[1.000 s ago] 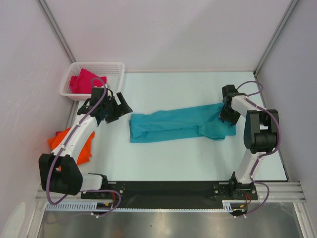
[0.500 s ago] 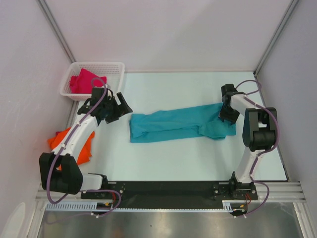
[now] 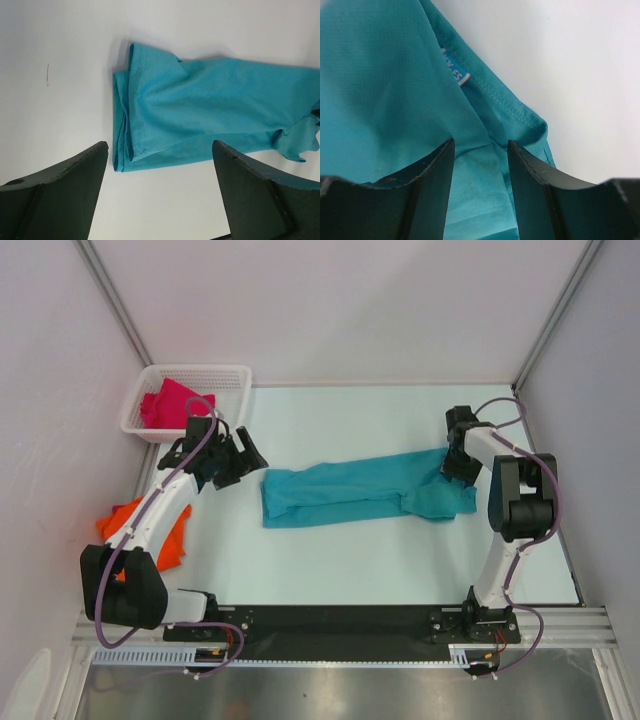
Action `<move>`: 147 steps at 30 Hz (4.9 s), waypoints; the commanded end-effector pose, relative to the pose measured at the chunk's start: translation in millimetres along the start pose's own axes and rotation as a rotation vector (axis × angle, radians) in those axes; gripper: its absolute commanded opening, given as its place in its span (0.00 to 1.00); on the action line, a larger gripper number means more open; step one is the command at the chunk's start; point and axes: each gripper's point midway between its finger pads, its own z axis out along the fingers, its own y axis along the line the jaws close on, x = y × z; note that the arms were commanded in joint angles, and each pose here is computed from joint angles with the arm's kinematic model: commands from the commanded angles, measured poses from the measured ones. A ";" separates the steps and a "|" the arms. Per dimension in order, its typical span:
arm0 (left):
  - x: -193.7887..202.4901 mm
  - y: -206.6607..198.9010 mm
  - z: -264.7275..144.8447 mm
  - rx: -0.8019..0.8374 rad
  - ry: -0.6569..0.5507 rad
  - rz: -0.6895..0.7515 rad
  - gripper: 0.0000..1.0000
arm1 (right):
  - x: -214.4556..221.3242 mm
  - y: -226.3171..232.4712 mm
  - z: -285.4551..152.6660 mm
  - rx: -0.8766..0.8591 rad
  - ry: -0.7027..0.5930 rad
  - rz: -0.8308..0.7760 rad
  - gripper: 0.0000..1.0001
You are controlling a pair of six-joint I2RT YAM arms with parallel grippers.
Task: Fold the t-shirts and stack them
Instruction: Fold the other side of the tshirt into a rectangle, then rotate the tshirt 90 degrees
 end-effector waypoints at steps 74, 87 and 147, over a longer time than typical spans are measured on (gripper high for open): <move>-13.6 14.6 -1.2 0.017 -0.025 0.019 0.90 | -138.5 21.0 -27.1 0.135 -0.264 0.063 0.00; -15.5 20.0 0.4 0.014 -0.025 0.012 0.90 | -151.4 27.1 -18.7 0.160 -0.278 0.043 0.00; 97.5 -17.7 116.5 0.027 0.334 -0.015 0.91 | 42.1 73.9 -194.9 -0.327 -0.259 -0.213 0.55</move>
